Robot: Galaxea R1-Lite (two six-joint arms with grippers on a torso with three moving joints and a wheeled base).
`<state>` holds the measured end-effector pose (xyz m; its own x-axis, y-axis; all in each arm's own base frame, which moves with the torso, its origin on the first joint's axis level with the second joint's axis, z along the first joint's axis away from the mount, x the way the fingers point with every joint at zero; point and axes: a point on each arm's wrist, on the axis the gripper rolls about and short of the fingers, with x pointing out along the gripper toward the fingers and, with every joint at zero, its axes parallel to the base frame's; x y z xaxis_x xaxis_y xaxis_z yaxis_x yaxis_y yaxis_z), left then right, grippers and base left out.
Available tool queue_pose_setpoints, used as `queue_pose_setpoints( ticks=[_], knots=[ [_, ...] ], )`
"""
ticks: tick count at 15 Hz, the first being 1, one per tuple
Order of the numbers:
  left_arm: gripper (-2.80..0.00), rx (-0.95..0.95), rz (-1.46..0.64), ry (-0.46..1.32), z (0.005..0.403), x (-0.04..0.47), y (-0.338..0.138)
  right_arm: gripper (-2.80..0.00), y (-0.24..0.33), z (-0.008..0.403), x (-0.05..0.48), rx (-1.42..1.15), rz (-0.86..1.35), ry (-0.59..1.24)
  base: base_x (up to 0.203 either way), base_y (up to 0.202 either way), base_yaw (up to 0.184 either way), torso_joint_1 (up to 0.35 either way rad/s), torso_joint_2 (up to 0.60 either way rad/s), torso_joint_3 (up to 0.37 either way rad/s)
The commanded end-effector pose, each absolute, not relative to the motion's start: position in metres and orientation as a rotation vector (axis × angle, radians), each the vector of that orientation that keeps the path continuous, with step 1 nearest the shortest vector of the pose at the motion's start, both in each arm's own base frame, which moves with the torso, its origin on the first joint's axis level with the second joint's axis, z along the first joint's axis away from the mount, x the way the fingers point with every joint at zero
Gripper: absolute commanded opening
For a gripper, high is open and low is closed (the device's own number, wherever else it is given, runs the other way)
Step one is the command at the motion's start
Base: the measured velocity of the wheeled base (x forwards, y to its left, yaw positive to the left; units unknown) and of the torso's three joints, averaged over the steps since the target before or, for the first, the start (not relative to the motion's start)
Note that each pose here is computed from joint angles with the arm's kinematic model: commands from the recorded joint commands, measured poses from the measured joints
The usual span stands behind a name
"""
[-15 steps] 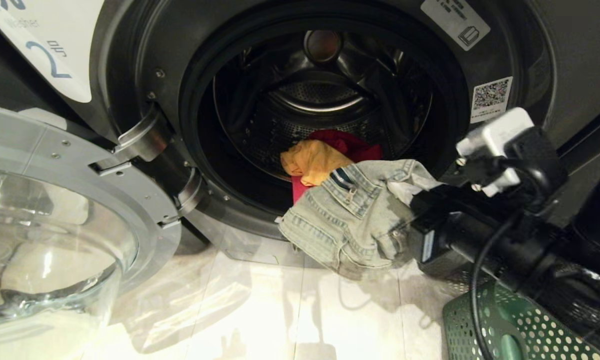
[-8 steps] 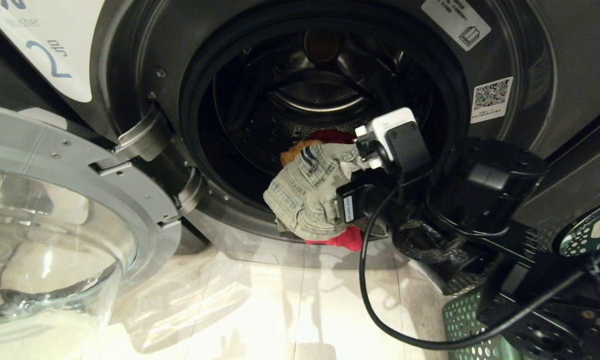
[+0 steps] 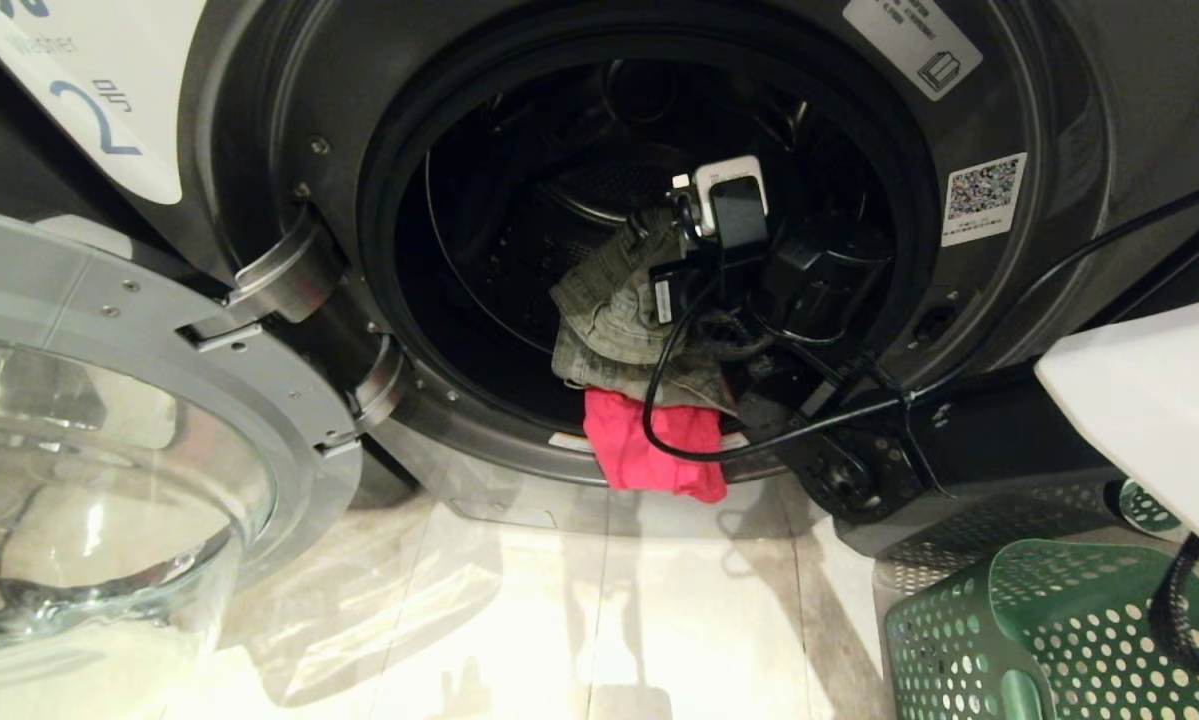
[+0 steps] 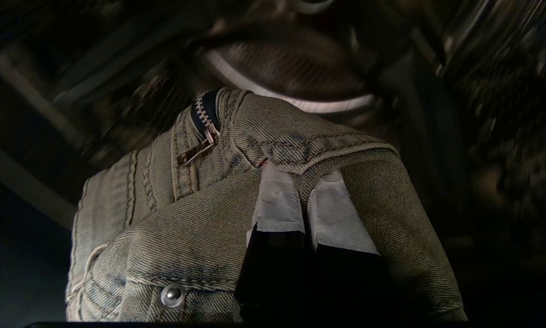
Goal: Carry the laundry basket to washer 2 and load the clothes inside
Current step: Place the clothes into the washing machine
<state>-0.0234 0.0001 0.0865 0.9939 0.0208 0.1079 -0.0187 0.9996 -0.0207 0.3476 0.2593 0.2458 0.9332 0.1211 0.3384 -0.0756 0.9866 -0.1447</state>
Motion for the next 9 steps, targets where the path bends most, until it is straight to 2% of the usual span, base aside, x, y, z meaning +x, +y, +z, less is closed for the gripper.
queue_pose_setpoints(
  ticks=[1,4,9],
  knots=[
    [-2.8,-0.02,0.021,-0.069,0.076,-0.02,0.0,-2.8,0.258,0.255,0.375,-0.12,0.052,-0.433,0.0,0.0,0.0,0.0,0.0,0.0],
    [-2.8,-0.02,0.021,-0.068,0.076,-0.02,0.0,-2.8,0.25,0.272,0.392,-0.155,0.028,-0.529,0.0,0.0,0.0,0.0,0.0,0.0],
    [-2.8,-0.02,0.021,-0.068,0.076,-0.02,0.0,-2.8,0.251,0.242,0.393,-0.208,0.062,-0.436,0.0,0.0,0.0,0.0,0.0,0.0]
  ],
)
